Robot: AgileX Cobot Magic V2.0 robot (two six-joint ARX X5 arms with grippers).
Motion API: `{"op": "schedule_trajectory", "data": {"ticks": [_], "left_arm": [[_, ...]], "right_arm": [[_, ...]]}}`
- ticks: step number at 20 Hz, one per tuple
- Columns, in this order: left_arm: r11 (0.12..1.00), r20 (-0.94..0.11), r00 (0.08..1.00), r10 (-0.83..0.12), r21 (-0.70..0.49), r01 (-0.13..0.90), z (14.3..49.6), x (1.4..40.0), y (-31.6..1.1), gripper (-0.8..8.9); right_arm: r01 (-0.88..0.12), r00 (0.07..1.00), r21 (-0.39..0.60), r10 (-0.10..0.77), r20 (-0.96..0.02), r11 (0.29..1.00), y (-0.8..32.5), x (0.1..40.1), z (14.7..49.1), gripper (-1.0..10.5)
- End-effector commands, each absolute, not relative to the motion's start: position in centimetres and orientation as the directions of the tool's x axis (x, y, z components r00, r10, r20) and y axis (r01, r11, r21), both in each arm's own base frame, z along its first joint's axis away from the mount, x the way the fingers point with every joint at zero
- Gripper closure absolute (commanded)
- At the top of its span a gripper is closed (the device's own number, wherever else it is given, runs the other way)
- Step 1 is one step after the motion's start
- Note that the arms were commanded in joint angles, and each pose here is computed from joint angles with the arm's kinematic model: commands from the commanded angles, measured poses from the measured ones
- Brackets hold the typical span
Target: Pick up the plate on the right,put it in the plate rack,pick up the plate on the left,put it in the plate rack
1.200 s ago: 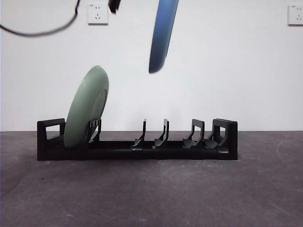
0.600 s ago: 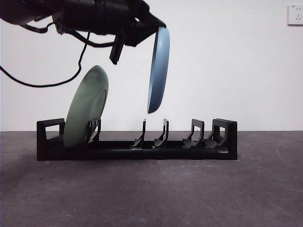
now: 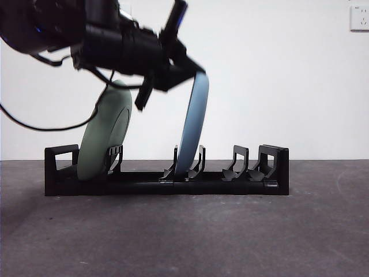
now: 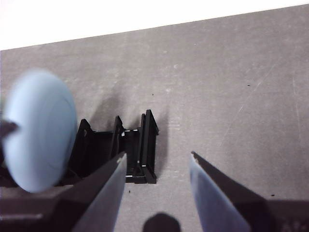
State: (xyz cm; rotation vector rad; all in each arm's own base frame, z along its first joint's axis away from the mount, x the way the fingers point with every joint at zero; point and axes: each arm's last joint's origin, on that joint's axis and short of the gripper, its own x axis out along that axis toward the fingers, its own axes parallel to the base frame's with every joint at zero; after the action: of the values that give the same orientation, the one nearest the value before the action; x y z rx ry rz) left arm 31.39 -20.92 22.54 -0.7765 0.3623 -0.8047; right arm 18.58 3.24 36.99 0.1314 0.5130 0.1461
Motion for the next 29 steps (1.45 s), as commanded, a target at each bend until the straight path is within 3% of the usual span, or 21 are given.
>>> {"op": "schedule_trajectory", "data": {"ticks": [1,6,8,9,11,13,16,19,21,23,25,29], "left_arm": [[0.492,-0.059,0.656,-0.753,-0.711,0.502,21.5,31.4,-20.8,8.26],[0.517,-0.105,0.647,-0.755,-0.703,0.489,21.0,31.4,-20.8,7.88],[0.470,-0.086,0.594,-0.800,-0.705,0.531,21.3,31.2,-21.0,5.68],[0.440,-0.068,0.564,-0.823,-0.705,0.557,21.7,31.1,-21.0,5.15],[0.384,-0.028,0.501,-0.865,-0.679,0.625,23.0,30.5,-20.9,5.12],[0.339,0.021,0.450,-0.893,-0.628,0.700,25.1,29.6,-20.6,5.12],[0.370,0.044,0.450,-0.892,-0.502,0.782,29.1,27.3,-19.2,5.12],[0.595,-0.053,0.604,-0.795,-0.260,0.761,32.7,23.7,-16.4,5.13],[0.762,-0.140,0.751,-0.645,-0.054,0.645,34.2,20.9,-14.0,5.39],[0.865,-0.209,0.855,-0.475,0.066,0.497,35.2,18.2,-11.6,5.56],[0.912,-0.263,0.897,-0.354,0.114,0.393,35.5,16.0,-9.7,7.89],[0.927,-0.351,0.899,-0.264,0.164,0.336,35.3,12.9,-7.3,8.21]], "right_arm": [[-0.109,0.865,0.157,0.172,-0.472,0.982,3.3,18.7,37.1,7.3],[-0.111,0.864,0.158,0.174,-0.472,0.981,3.3,18.7,37.1,7.3],[-0.114,0.864,0.158,0.176,-0.472,0.981,3.3,18.7,37.1,7.3],[-0.115,0.863,0.158,0.178,-0.472,0.981,3.3,18.7,37.1,7.3],[-0.153,0.856,0.161,0.212,-0.472,0.975,3.4,18.7,37.1,7.3],[-0.253,0.828,0.184,0.311,-0.467,0.950,3.7,18.6,37.1,7.3],[-0.330,0.790,0.189,0.380,-0.480,0.925,3.9,18.4,36.9,7.3],[-0.345,0.757,0.159,0.374,-0.535,0.925,3.8,18.1,36.3,7.3],[-0.346,0.743,0.148,0.367,-0.560,0.926,3.8,17.9,36.1,7.3],[-0.356,0.738,0.135,0.367,-0.566,0.925,3.8,17.9,36.0,8.6],[-0.357,0.738,0.135,0.367,-0.566,0.924,3.8,17.9,36.0,9.4],[-0.360,0.766,0.125,0.369,-0.525,0.925,3.8,17.5,36.0,9.6]]}}
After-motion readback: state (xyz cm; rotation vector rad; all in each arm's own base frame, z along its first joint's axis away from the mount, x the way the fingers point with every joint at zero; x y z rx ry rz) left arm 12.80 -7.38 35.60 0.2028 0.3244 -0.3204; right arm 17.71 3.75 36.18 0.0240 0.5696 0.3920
